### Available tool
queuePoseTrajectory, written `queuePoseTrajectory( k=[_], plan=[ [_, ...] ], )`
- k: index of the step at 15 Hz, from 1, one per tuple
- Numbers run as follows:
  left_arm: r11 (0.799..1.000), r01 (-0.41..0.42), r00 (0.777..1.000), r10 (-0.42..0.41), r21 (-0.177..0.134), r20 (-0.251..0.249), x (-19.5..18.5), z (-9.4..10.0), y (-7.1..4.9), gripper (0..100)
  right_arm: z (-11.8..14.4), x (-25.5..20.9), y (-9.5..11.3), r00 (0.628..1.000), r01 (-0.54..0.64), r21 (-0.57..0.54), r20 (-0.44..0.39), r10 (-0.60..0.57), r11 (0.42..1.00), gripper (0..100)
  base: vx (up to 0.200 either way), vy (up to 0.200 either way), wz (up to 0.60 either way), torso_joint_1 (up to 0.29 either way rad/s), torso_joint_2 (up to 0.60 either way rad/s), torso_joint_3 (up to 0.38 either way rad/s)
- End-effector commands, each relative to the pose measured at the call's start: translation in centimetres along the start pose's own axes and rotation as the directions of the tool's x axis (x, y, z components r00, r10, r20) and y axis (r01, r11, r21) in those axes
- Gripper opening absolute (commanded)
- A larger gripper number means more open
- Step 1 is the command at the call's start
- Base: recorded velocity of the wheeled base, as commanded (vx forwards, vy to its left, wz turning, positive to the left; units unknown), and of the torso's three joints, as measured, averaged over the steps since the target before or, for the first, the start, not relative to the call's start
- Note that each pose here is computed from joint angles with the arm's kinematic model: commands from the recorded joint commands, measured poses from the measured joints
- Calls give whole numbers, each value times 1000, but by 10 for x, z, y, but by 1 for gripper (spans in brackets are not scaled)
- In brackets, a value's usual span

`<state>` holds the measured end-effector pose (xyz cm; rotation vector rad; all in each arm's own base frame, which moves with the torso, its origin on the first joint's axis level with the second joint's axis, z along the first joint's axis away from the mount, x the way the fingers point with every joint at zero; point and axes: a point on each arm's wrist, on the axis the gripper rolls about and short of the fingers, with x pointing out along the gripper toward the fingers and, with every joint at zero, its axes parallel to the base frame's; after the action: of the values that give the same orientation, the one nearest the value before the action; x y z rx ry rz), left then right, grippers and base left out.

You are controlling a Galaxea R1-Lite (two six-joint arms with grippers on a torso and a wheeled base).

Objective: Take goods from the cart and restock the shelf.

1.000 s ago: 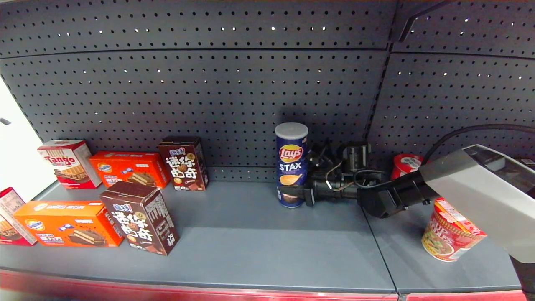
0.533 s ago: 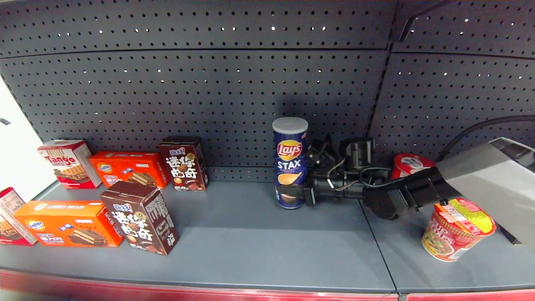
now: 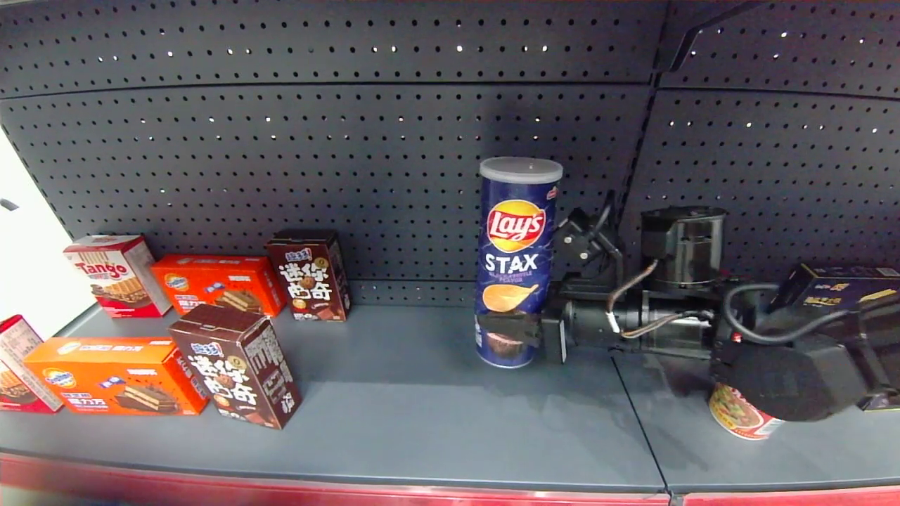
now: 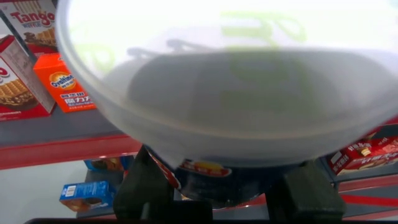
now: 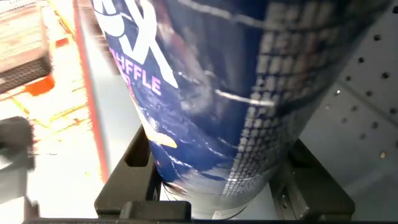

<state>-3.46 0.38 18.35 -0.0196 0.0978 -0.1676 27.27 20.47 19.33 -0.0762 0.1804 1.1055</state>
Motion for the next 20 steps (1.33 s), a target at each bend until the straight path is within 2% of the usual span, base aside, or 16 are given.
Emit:
queuePoseTrajectory(
  k=[1, 5, 7, 10, 13, 20],
  plan=[
    [1000, 0, 1000, 0, 0, 2, 0, 0, 0, 0, 16, -35, 26, 999, -13, -24, 45, 15, 1000, 0, 0, 0, 0, 0, 0, 0],
    [1000, 0, 1000, 0, 0, 8, -1, 2, 0, 0, -3, -48, 32, 995, 57, -65, 83, -51, 996, 0, 0, 0, 0, 0, 0, 0],
    [1000, -3, 1000, 3, 0, 24, -2, 8, 0, 0, -22, -52, 35, 997, 54, -52, 63, -51, 997, 0, 0, 0, 0, 0, 0, 0],
    [1000, -4, 1000, 4, 0, 13, 1, 13, 0, 0, -40, -54, 38, 998, 45, -40, 42, -44, 998, 0, 0, 0, 0, 0, 0, 0],
    [1000, -6, 1000, 6, 1, 8, 1, 12, 0, 0, -43, -51, 36, 999, 43, -35, 31, -42, 998, 0, 0, 0, 0, 0, 0, 0],
    [1000, -17, 1000, 17, 0, 10, 1, 12, 0, 0, -71, -30, 29, 999, 28, -5, -37, -28, 1000, 0, 0, 0, 0, 0, 0, 0]
  ],
)
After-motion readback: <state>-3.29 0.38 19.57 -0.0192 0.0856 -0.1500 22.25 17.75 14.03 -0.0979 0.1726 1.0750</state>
